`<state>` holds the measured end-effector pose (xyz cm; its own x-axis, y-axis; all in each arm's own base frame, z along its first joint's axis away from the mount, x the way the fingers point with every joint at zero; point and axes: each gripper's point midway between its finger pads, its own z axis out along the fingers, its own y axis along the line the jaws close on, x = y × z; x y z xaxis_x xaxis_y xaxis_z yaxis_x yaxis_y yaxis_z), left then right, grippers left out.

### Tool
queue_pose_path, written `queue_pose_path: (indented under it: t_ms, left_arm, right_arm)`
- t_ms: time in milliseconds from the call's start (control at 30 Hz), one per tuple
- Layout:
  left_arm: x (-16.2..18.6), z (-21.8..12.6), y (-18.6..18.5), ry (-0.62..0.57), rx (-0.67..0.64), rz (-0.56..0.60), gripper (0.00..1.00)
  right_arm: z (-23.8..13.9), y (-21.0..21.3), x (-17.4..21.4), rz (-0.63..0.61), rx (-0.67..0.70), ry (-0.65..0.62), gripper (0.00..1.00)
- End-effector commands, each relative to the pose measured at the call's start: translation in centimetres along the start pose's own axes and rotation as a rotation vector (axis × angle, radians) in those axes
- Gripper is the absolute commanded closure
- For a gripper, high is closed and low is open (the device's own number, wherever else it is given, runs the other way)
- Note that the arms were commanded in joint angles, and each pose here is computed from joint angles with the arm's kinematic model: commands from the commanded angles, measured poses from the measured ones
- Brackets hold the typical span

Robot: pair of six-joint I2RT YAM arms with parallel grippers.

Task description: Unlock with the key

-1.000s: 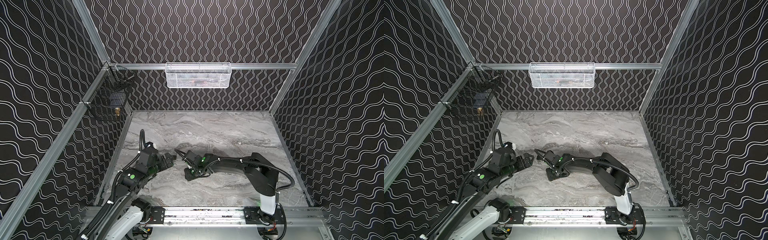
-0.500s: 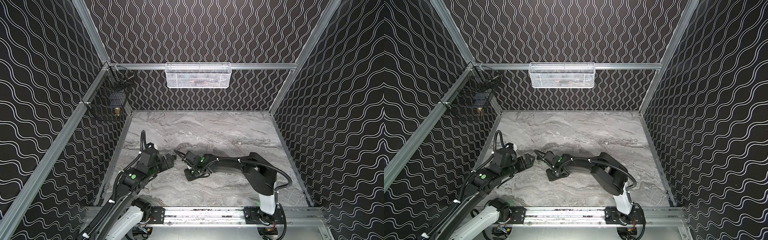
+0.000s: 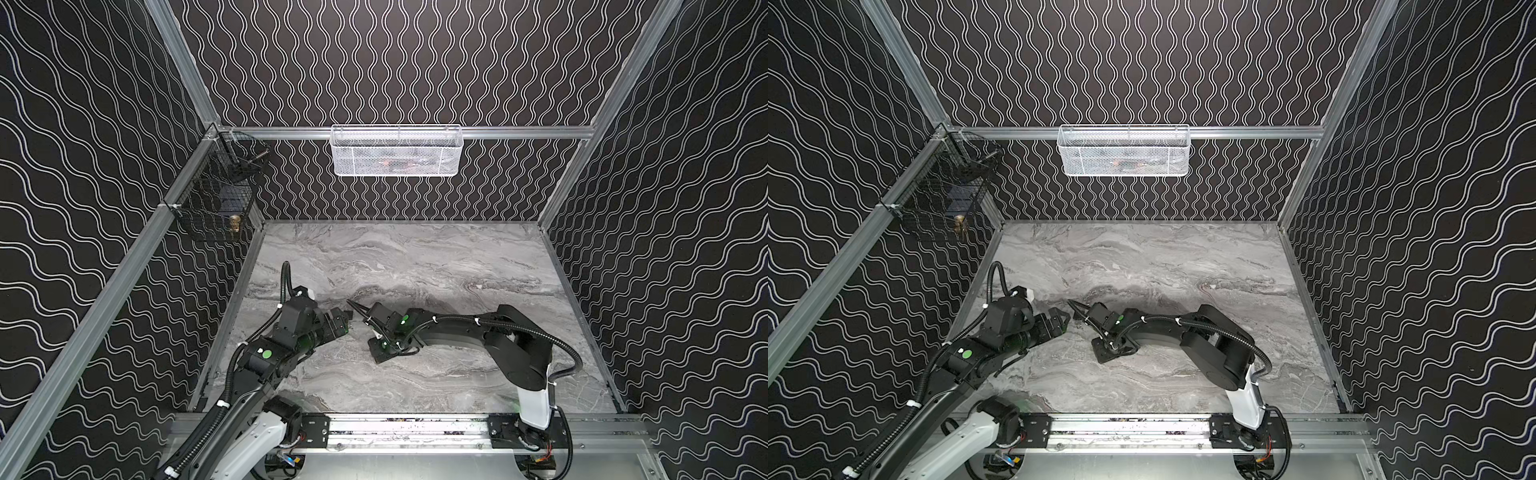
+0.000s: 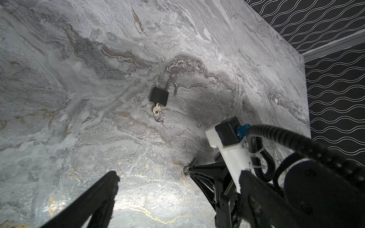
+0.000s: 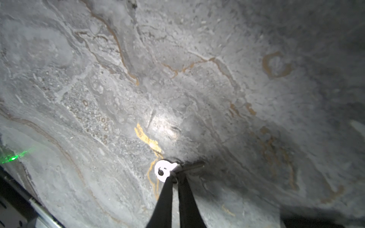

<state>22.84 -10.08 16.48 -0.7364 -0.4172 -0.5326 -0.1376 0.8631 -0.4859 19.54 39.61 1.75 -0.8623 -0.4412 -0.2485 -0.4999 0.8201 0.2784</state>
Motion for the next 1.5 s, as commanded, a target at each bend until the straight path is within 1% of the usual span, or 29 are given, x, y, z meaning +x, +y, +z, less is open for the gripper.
queue_pose_path:
  t_ms: [0,367,567,600,667,867,1067,1133,1233,1300,1367,1467]
  left_arm:
    - [-0.3,0.1,-0.2,-0.014,0.012,-0.017,0.01]
    - [-0.3,0.0,-0.6,-0.011,0.03,-0.017,0.01]
    - [-0.4,-0.1,-1.2,0.0,0.055,-0.02,0.01]
    - [-0.4,-0.1,-1.4,0.001,0.063,-0.021,0.01]
    - [-0.4,0.0,-1.7,0.005,0.08,-0.029,0.01]
    - [0.1,0.6,-3.1,0.049,0.151,-0.077,0.01]
    - [0.0,0.8,-4.6,0.069,0.225,-0.129,0.01]
    - [0.0,1.0,-4.6,0.071,0.221,-0.132,0.02]
    - [0.1,1.0,-4.0,0.065,0.194,-0.129,0.01]
    - [0.2,1.0,-3.2,0.059,0.16,-0.125,0.01]
    - [0.1,0.9,-2.8,0.046,0.143,-0.12,0.01]
    - [0.1,0.8,-2.5,0.039,0.13,-0.112,0.01]
  right_arm:
    - [0.1,-0.2,-0.2,-0.012,0.019,-0.01,0.92]
    - [-1.1,-0.4,-1.2,-0.051,0.03,-0.073,1.0]
    - [-1.9,-1.0,-1.4,-0.063,0.047,-0.115,1.0]
    - [-2.7,-0.9,-1.7,-0.065,0.037,-0.14,1.0]
    - [-3.0,-0.9,-1.7,-0.067,0.033,-0.157,1.0]
    - [-4.2,-1.3,-2.3,-0.048,-0.001,-0.204,1.0]
    - [-5.7,-1.6,-3.0,-0.027,-0.028,-0.246,1.0]
    - [-5.8,-1.7,-3.0,-0.039,-0.031,-0.256,1.0]
    - [-5.1,-1.2,-2.9,-0.062,-0.048,-0.225,1.0]
    - [-4.6,-1.3,-3.0,-0.05,-0.034,-0.201,0.85]
    - [-4.3,-1.7,-3.1,-0.02,-0.003,-0.189,0.78]
    - [-3.4,-1.8,-2.7,0.05,0.016,-0.148,0.6]
